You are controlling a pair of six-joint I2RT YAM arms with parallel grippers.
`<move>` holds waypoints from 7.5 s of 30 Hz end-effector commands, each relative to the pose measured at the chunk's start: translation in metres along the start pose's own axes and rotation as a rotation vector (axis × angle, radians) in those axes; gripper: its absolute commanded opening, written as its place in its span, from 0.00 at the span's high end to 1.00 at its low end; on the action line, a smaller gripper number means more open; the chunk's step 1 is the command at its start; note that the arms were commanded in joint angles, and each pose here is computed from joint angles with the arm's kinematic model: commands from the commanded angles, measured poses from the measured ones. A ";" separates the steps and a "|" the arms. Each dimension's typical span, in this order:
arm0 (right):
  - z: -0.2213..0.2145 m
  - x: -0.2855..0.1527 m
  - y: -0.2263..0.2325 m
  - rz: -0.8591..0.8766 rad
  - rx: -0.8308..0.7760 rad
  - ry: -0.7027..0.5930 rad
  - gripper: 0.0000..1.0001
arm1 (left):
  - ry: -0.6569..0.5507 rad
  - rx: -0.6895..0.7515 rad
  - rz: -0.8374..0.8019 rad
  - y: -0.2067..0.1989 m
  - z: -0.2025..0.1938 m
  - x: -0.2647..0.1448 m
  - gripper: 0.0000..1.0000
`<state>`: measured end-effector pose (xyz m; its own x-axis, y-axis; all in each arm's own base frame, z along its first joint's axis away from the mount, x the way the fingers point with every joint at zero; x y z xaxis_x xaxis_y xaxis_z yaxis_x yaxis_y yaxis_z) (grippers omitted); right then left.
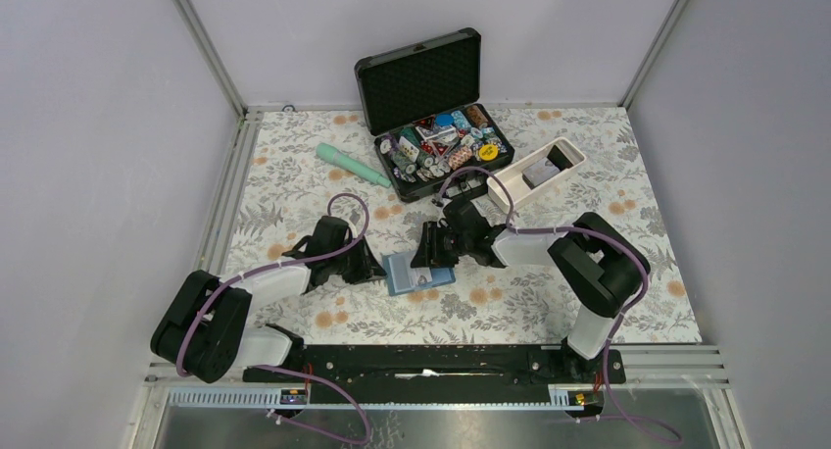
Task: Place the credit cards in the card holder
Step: Insert the credit card into the card holder, then pick up the credit card from the storage box.
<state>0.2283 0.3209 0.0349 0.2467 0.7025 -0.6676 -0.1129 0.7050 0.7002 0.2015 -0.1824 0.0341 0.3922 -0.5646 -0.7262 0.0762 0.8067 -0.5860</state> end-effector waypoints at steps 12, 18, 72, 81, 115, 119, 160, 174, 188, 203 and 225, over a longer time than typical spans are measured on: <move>-0.016 0.005 -0.028 -0.296 -0.117 -0.004 0.49 | -0.054 0.033 -0.078 -0.018 0.021 0.005 0.81; -0.021 0.005 -0.025 -0.366 -0.162 -0.004 0.44 | -0.049 0.026 -0.098 -0.019 0.020 0.009 0.81; 0.012 -0.032 -0.005 -0.542 -0.445 -0.057 0.32 | -0.090 0.041 -0.113 -0.029 0.026 -0.004 0.81; 0.005 -0.030 -0.012 -0.546 -0.393 -0.054 0.30 | -0.087 0.043 -0.163 -0.046 0.024 0.000 0.80; -0.022 -0.006 0.011 -0.331 -0.287 0.054 0.41 | -0.039 0.026 -0.183 -0.059 0.008 0.027 0.82; -0.029 -0.002 0.015 -0.293 -0.254 0.068 0.42 | -0.038 0.025 -0.177 -0.057 0.008 0.027 0.84; 0.073 -0.121 0.042 -0.434 -0.429 -0.254 0.23 | -0.303 0.202 0.024 -0.058 0.089 -0.095 0.05; 0.234 -0.199 -0.072 -0.879 -0.319 -0.418 0.17 | -0.492 0.315 0.251 -0.031 0.162 -0.178 0.01; 0.322 -0.235 -0.175 -1.050 -0.218 -0.271 0.14 | -0.498 0.315 0.251 -0.024 0.156 -0.179 0.01; 0.330 -0.231 -0.225 -1.141 -0.215 -0.126 0.16 | -0.497 0.318 0.241 -0.025 0.156 -0.179 0.01; 0.329 -0.225 -0.262 -1.302 -0.229 -0.074 0.22 | -0.486 0.304 0.223 -0.026 0.157 -0.176 0.01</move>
<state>0.5130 -0.0483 0.0826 0.3395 -0.4488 -0.8266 0.0755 0.8890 -0.4516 0.2693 -0.0769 0.2272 0.7781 -0.2820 -0.5613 0.1574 0.9526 -0.2603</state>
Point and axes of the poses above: each gripper's point midway between its finger pads, its own x axis out along the fingers, its own y axis along the line the jaws close on, z = x × y, the point moved 2 cm from there along -x, back along the fingers, and after that the axes turned 8 degrees about x, right-handed, at the moved point
